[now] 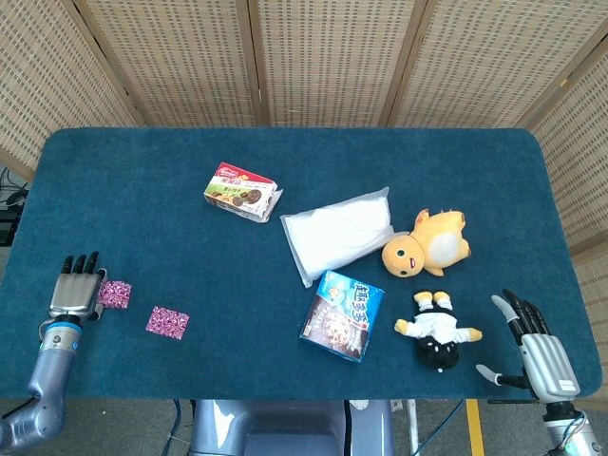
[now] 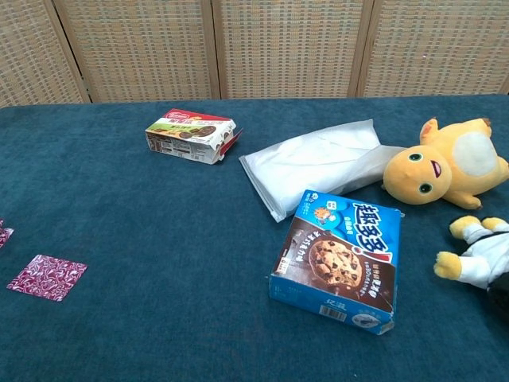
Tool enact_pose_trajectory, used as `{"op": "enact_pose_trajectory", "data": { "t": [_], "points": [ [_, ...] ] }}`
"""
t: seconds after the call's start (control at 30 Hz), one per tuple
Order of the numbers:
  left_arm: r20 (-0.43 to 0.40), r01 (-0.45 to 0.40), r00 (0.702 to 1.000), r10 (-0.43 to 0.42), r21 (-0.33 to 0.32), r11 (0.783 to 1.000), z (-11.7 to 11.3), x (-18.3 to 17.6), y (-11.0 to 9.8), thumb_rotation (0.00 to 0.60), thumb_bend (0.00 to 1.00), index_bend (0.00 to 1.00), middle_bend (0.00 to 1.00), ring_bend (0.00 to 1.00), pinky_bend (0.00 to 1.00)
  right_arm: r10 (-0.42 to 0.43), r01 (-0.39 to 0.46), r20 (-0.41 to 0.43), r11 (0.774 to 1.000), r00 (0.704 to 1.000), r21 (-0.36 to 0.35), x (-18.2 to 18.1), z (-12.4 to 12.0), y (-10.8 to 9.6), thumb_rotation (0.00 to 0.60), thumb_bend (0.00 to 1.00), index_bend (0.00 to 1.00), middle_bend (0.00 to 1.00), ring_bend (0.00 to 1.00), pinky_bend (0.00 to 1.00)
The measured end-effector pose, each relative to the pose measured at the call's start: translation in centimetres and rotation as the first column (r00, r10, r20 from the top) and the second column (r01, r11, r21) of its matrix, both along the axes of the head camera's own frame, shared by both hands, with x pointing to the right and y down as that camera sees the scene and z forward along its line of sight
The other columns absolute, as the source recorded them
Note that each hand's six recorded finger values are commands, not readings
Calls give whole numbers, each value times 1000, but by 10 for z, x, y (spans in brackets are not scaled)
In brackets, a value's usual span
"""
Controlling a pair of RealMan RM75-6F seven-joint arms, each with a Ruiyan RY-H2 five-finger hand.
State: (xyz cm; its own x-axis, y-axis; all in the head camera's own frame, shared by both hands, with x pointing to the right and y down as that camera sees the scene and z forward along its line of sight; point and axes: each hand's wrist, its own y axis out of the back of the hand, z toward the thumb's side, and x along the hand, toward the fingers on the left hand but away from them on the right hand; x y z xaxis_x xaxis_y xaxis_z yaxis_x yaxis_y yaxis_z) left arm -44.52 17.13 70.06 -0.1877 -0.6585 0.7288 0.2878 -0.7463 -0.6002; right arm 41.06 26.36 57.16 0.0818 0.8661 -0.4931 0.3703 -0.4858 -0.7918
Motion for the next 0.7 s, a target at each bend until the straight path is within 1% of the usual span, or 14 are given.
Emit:
{"op": "enact_pose_trajectory", "data": {
  "t": [0.3,0.47,0.7],
  "points": [
    [-4,-6,1000,6,-6,1000,3,3,1,600,321,464,0,0,0,2,-2,0,1000,1000,-1,0,0,0,600,106,43,0,0,0],
    [2,-10,1000,10,-8,1000,3,2,1,600,306,411,0,0,0,2,-2,0,1000,1000,1,0,0,0,600,105,43,0,0,0],
    [8,-1,1000,1,-7,1000,2,-2,1,600,296,365,0,0,0,-1,1,0,1000,1000,-1,-1,0,0,600,105,43,0,0,0]
  ]
}}
